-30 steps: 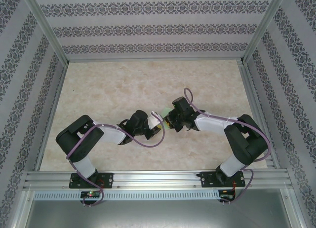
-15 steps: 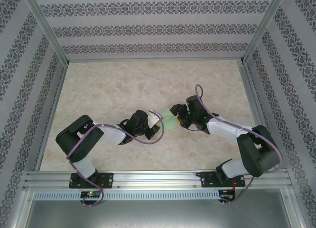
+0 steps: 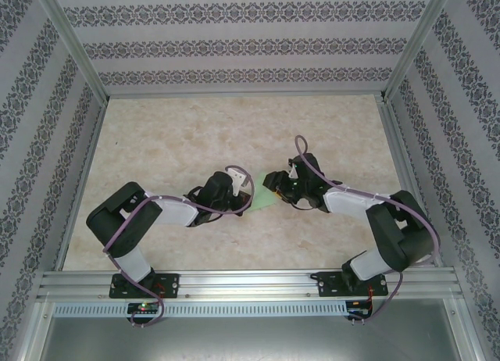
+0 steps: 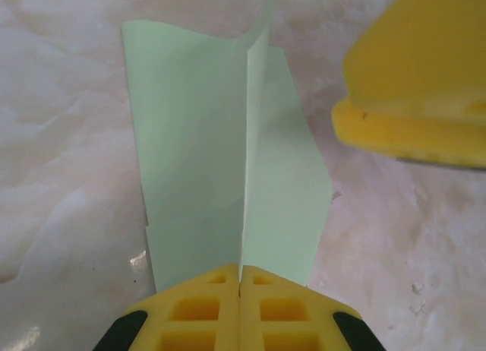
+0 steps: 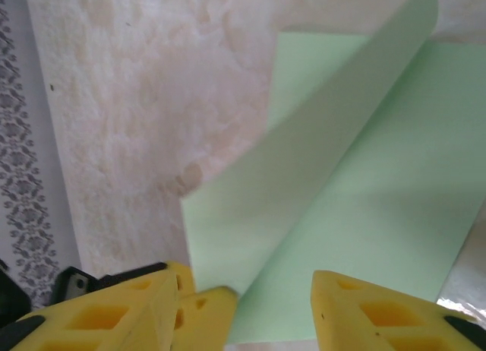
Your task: Fold a paper plane with a square sheet of paper (pick it up from the middle)
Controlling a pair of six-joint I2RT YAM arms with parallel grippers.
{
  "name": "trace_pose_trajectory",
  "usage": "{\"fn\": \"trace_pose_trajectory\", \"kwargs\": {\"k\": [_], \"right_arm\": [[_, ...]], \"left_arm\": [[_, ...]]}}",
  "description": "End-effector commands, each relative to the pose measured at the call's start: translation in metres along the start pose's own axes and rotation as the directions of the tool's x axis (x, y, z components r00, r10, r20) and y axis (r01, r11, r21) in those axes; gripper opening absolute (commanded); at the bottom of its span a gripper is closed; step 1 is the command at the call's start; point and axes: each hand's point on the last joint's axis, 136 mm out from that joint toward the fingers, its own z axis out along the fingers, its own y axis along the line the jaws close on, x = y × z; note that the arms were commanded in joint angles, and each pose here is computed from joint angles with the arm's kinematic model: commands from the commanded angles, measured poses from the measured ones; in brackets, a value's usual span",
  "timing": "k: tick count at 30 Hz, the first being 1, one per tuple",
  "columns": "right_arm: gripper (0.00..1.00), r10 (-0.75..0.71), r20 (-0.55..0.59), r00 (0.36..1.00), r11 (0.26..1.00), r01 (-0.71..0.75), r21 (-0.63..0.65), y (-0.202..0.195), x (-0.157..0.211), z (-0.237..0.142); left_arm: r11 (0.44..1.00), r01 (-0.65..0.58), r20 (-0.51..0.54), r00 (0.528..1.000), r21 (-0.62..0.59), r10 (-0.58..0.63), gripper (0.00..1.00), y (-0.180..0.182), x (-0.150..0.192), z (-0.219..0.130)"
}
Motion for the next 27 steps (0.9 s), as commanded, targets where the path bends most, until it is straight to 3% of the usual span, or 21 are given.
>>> {"fn": "trace_pose_trajectory", "kwargs": {"k": [1,16,27], "right_arm": [[0.49,-0.066,-0.034,0.997,0.997,0.065,-0.036,0.011,0.004,0.008],[0.49,-0.064,-0.091,0.994,0.998,0.063,-0.008,0.007,0.005,0.032],[0.49,-0.021,-0.123,0.992,0.991,0.037,0.13,-0.023,0.009,0.039]], "left_arm": [[0.989,0.144,0.022,0.989,0.041,-0.145,0.05,-0.002,-0.007,-0.002],[0.971,0.236,-0.033,0.972,0.046,-0.235,0.06,0.005,0.004,0.003],[0.964,0.265,-0.087,0.961,0.005,-0.264,0.1,0.011,0.013,0.009]]}}
